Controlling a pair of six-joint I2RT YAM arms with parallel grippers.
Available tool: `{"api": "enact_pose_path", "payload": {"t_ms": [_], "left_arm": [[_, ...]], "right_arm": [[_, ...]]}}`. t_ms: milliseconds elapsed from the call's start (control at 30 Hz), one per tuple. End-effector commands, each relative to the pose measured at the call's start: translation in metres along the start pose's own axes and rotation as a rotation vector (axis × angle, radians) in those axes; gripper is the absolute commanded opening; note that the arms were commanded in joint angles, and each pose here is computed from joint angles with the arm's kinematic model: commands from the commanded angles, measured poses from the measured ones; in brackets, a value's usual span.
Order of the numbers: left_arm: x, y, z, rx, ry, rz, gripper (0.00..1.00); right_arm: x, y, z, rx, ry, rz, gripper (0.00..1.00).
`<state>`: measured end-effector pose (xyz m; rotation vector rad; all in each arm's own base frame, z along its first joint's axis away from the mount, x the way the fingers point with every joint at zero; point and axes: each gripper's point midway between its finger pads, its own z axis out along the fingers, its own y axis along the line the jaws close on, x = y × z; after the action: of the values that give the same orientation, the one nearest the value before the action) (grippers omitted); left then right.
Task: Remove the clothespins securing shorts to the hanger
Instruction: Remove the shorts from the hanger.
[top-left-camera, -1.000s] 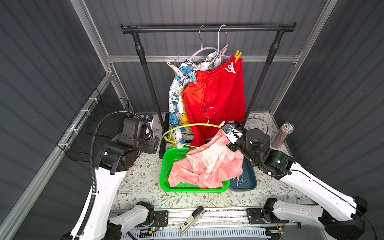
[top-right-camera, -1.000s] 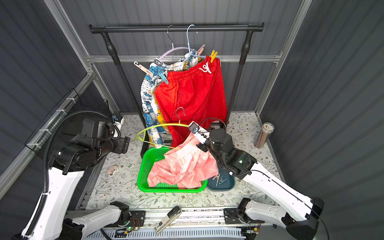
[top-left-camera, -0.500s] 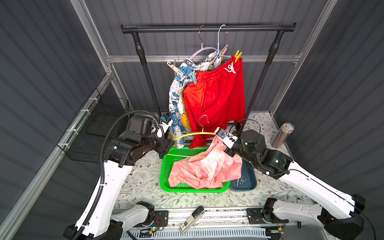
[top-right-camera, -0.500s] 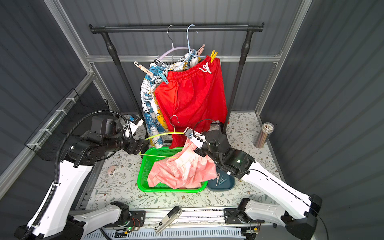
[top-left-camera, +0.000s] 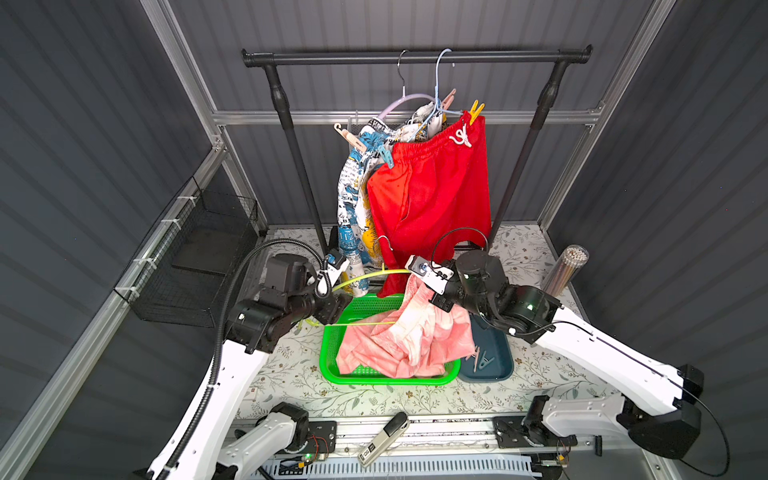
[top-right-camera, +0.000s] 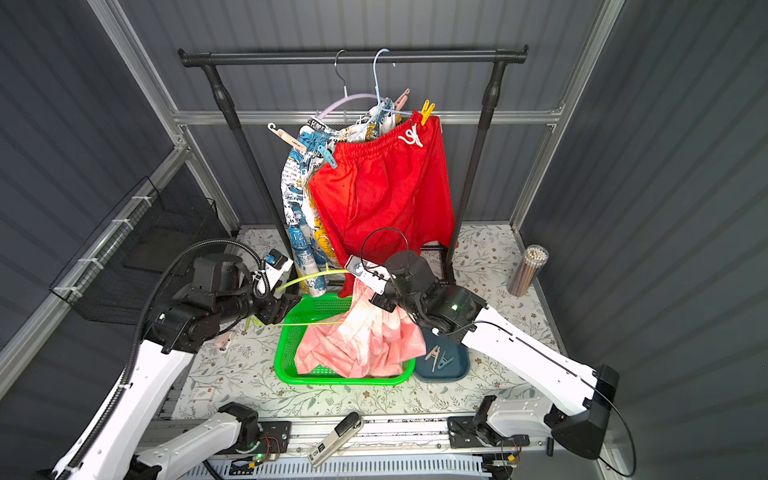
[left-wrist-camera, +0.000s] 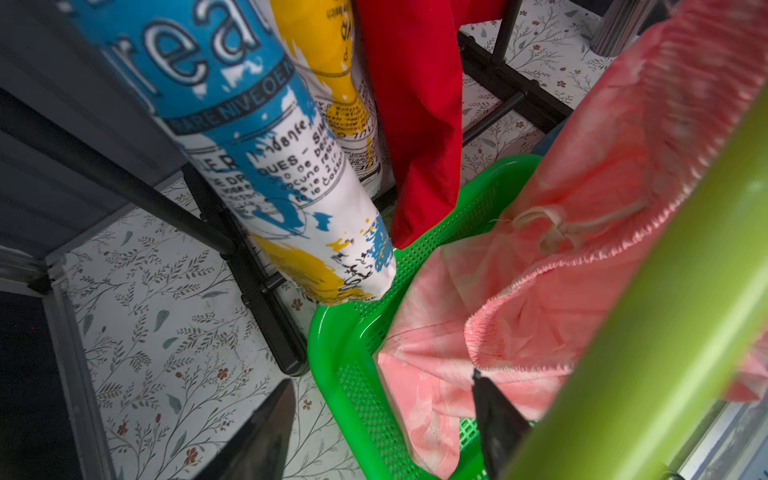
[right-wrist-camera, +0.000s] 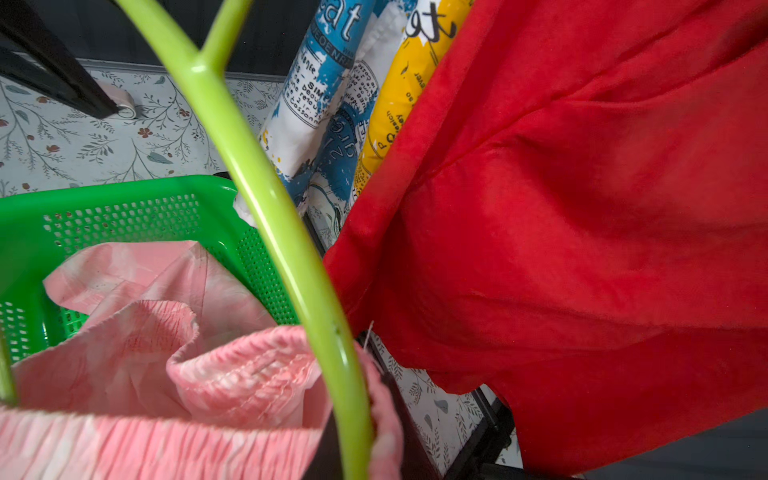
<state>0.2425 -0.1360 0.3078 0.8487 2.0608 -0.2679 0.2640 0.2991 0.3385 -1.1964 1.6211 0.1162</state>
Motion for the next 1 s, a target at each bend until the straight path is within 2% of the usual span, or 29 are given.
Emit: {"api": "enact_pose_path", "payload": {"t_ms": [0,67,200,267,433,567,733,867,967], "left_arm": [[-0.012,0.004,-0.008,-0.039,-0.086,0.054,0.63],[-0.008,0.006,-0.008,-0.063,-0.089,0.073,0.56],[-0.003,0.019,-0.01,-0.149,-0.093,0.073,0.2],[-0.002,0.022,-0.013,-0.172,-0.099,0.076,0.11],[-0.001,0.022,-0.017,-0.191,-0.121,0.092,0.07],[-0.001,0.031,-0.023,-0.256,-0.15,0.088,0.0],[-0.003,0.031,-0.031,-0.27,-0.182,0.082,0.0],[-0.004,0.029,-0.03,-0.257,-0.181,0.077,0.0],[-0.006,0.028,-0.029,-0.25,-0.188,0.069,0.0]], "right_arm": [[-0.037,0.006,-0.013,-0.081,-0.131,0.082,0.0],[-0.043,0.012,-0.014,-0.126,-0.155,0.103,0.0],[-0.057,0.025,-0.022,-0.225,-0.217,0.152,0.01],[-0.071,0.029,-0.028,-0.268,-0.271,0.172,0.03],[-0.089,0.04,-0.038,-0.37,-0.353,0.21,0.09],[-0.098,0.042,-0.041,-0.401,-0.406,0.266,0.12],[-0.111,0.046,-0.052,-0.48,-0.503,0.331,0.16],[-0.119,0.044,-0.06,-0.54,-0.573,0.389,0.23],[-0.122,0.039,-0.065,-0.57,-0.622,0.438,0.23]]}}
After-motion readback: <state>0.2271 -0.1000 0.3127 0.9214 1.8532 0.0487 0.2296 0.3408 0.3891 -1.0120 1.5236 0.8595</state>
